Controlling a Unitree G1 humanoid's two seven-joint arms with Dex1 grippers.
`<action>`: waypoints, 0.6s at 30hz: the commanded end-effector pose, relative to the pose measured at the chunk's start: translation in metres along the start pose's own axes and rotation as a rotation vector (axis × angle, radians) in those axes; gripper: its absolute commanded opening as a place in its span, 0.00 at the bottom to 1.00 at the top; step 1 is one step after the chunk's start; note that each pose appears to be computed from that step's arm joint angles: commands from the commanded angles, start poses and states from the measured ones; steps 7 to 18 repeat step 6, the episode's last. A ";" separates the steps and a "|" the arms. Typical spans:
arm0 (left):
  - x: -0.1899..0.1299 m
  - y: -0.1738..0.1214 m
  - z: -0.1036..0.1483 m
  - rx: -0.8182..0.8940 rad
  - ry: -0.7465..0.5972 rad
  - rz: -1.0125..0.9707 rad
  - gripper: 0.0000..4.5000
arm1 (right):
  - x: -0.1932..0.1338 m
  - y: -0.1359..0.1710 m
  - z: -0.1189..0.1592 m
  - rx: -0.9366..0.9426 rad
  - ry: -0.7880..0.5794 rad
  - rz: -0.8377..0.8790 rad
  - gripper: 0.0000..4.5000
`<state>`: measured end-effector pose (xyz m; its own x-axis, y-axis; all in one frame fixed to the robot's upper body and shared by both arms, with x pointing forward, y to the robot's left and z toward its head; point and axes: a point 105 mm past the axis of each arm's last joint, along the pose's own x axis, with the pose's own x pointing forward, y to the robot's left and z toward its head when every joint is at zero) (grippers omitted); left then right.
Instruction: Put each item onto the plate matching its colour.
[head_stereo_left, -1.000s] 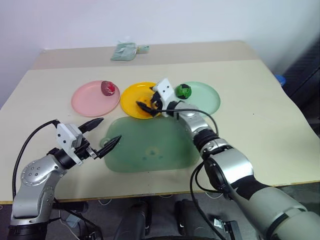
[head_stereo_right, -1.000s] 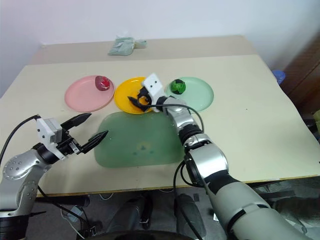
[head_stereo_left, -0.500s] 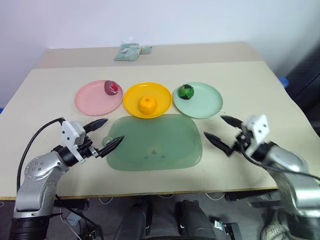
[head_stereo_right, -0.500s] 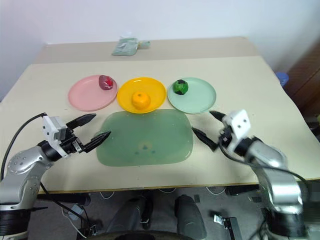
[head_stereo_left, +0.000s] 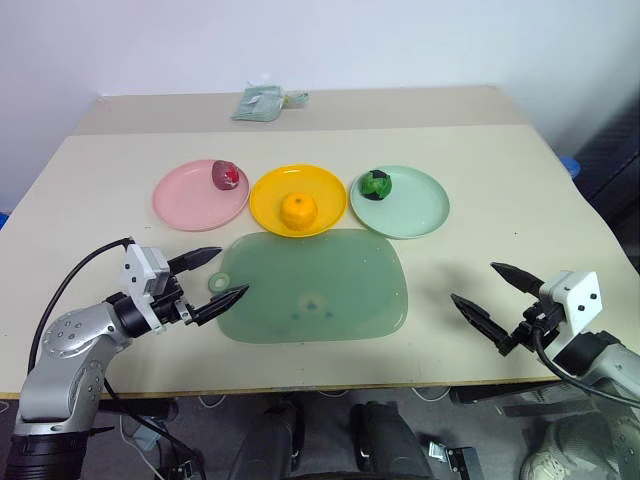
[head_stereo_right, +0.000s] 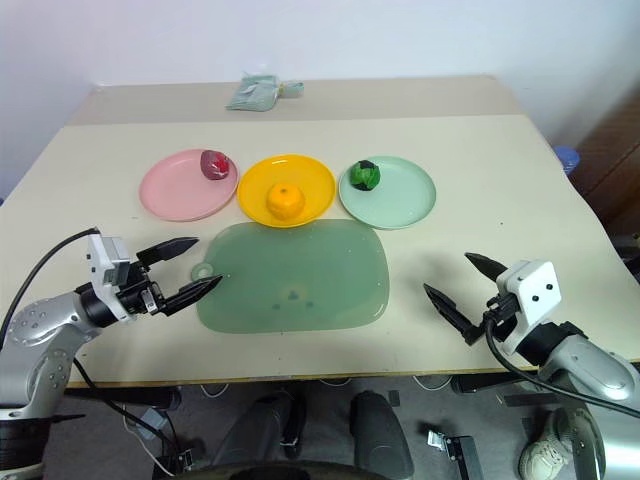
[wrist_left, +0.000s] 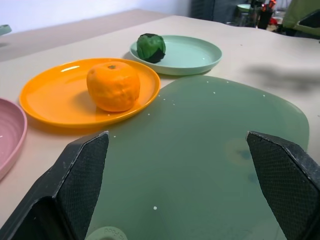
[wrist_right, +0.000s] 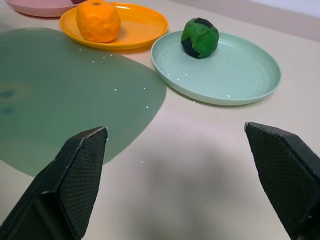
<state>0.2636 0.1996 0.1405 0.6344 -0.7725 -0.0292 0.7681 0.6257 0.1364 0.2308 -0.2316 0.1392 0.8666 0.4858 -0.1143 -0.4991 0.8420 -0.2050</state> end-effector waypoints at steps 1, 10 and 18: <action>-0.007 0.002 0.008 0.030 -0.004 0.012 1.00 | -0.003 -0.007 0.006 -0.019 -0.037 -0.023 0.99; -0.014 0.000 0.006 0.036 0.016 0.033 1.00 | 0.003 -0.012 0.006 -0.021 -0.046 -0.017 0.99; -0.014 0.000 0.006 0.036 0.016 0.033 1.00 | 0.003 -0.012 0.006 -0.021 -0.046 -0.017 0.99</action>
